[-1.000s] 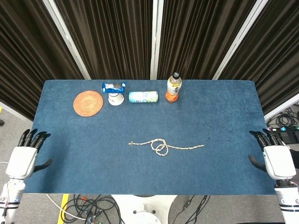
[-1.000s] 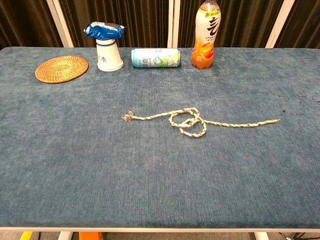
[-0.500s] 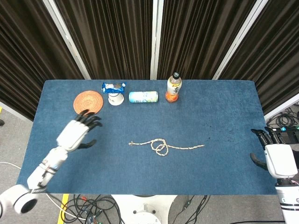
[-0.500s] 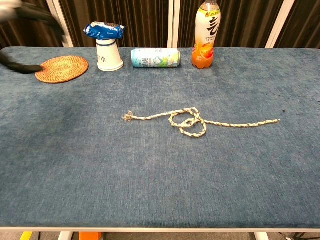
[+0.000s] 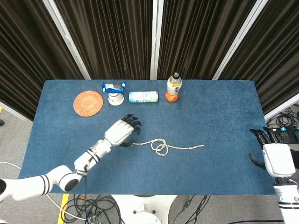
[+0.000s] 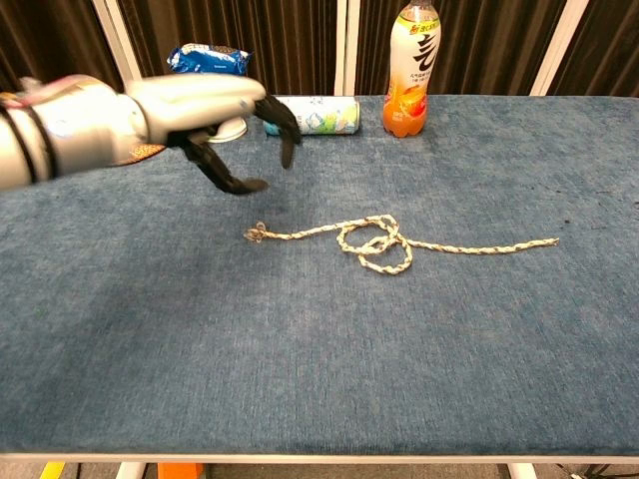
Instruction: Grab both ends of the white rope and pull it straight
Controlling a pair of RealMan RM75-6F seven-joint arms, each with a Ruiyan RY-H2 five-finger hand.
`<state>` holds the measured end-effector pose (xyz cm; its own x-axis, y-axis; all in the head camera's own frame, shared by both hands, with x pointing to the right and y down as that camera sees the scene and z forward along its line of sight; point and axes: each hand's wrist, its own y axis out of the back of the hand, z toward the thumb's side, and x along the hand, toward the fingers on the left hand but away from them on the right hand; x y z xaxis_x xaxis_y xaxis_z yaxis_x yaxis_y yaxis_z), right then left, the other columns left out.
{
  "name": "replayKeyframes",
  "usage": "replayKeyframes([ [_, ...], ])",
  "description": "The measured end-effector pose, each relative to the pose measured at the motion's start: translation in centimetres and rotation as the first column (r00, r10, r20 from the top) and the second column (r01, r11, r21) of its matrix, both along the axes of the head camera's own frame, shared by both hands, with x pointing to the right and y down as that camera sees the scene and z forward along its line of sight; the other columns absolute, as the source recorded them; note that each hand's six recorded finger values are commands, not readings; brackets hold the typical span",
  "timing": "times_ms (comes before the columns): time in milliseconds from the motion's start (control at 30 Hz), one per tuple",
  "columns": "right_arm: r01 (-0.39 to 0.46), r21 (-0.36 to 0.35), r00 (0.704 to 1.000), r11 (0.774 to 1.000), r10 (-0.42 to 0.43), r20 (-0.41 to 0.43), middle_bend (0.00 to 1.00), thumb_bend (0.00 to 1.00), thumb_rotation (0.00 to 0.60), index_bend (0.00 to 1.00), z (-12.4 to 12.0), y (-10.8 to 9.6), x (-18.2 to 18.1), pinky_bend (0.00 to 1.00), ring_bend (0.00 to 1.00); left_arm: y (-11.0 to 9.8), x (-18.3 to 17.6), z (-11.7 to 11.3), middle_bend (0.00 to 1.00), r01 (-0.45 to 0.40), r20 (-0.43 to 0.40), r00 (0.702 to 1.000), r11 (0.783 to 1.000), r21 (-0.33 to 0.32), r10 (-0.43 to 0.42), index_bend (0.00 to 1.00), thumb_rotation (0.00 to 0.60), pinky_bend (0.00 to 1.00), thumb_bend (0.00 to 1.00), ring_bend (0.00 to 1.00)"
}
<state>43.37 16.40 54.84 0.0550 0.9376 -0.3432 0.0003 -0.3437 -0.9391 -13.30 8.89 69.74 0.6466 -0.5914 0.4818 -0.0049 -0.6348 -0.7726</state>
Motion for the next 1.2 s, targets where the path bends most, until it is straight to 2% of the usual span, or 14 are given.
replayKeyframes([
  [367,-0.003,-0.015,1.000,1.000,0.003,0.005,0.24,0.18,0.600,0.19,0.6,0.1,0.2,0.24,0.11,1.7,1.7,3.3,0.18,0.019,0.082,0.996,1.000,-0.009,-0.018,0.47,0.600,0.00,0.32,0.05],
  [633,-0.005,-0.031,1.000,1.000,0.005,0.011,0.24,0.18,0.600,0.19,1.0,0.4,0.3,0.24,0.11,2.7,1.9,5.1,0.18,0.014,0.139,0.990,1.000,0.002,-0.014,0.47,0.600,0.00,0.32,0.04],
  [1200,-0.013,-0.024,1.000,1.000,0.013,0.012,0.23,0.18,0.600,0.19,0.8,0.5,0.8,0.24,0.11,3.1,2.5,5.8,0.18,0.017,0.156,0.988,1.000,-0.010,-0.016,0.51,0.600,0.00,0.32,0.04],
])
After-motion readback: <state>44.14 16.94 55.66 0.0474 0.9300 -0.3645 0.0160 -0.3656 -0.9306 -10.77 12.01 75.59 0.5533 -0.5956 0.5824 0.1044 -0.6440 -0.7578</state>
